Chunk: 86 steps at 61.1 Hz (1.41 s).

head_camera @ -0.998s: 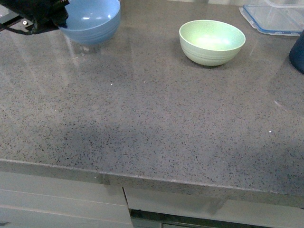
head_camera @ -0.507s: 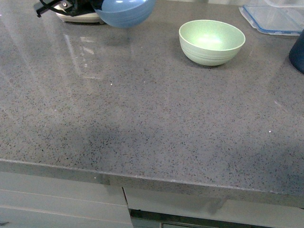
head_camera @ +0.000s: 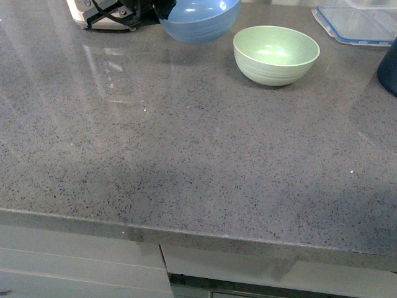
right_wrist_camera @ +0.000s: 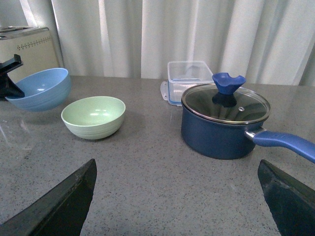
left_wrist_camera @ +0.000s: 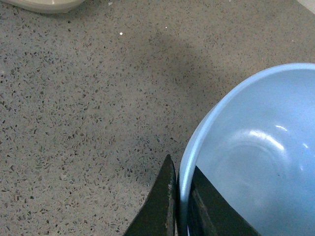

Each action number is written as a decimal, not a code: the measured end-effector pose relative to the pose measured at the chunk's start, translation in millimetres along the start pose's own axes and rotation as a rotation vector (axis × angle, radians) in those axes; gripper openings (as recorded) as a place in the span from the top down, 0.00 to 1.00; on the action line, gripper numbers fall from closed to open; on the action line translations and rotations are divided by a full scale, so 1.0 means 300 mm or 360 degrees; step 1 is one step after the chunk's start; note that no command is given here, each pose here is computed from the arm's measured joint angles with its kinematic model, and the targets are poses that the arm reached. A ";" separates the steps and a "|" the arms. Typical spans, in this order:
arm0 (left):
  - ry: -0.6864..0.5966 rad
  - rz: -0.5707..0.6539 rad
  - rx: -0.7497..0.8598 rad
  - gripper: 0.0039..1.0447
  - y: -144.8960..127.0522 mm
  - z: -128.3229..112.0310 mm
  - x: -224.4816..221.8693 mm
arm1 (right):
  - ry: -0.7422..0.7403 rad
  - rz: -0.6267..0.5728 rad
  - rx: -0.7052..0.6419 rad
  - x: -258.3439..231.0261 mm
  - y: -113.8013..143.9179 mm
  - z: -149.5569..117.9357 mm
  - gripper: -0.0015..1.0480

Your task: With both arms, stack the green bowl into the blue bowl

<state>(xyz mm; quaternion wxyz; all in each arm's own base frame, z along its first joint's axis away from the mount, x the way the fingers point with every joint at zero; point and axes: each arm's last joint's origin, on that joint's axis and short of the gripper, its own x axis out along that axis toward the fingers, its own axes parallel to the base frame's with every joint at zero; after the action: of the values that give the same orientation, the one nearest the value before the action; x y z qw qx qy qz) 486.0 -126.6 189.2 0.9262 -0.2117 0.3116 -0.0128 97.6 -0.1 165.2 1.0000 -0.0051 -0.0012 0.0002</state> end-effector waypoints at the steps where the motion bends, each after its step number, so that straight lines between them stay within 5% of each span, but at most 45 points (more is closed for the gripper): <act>1: -0.0001 0.0007 0.0001 0.97 0.000 -0.001 0.000 | 0.0000 0.0000 0.0000 0.000 0.000 0.000 0.10; 86: 0.0046 0.0148 0.0009 0.97 0.022 -0.060 0.016 | 0.0000 0.0000 0.0000 0.000 0.000 0.000 0.10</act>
<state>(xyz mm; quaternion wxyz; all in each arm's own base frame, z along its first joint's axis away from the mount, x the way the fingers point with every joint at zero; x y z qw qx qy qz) 478.5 -128.3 170.9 0.9218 -0.1941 0.3344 0.0264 97.6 -0.1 165.2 1.0000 -0.0051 -0.0012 0.0002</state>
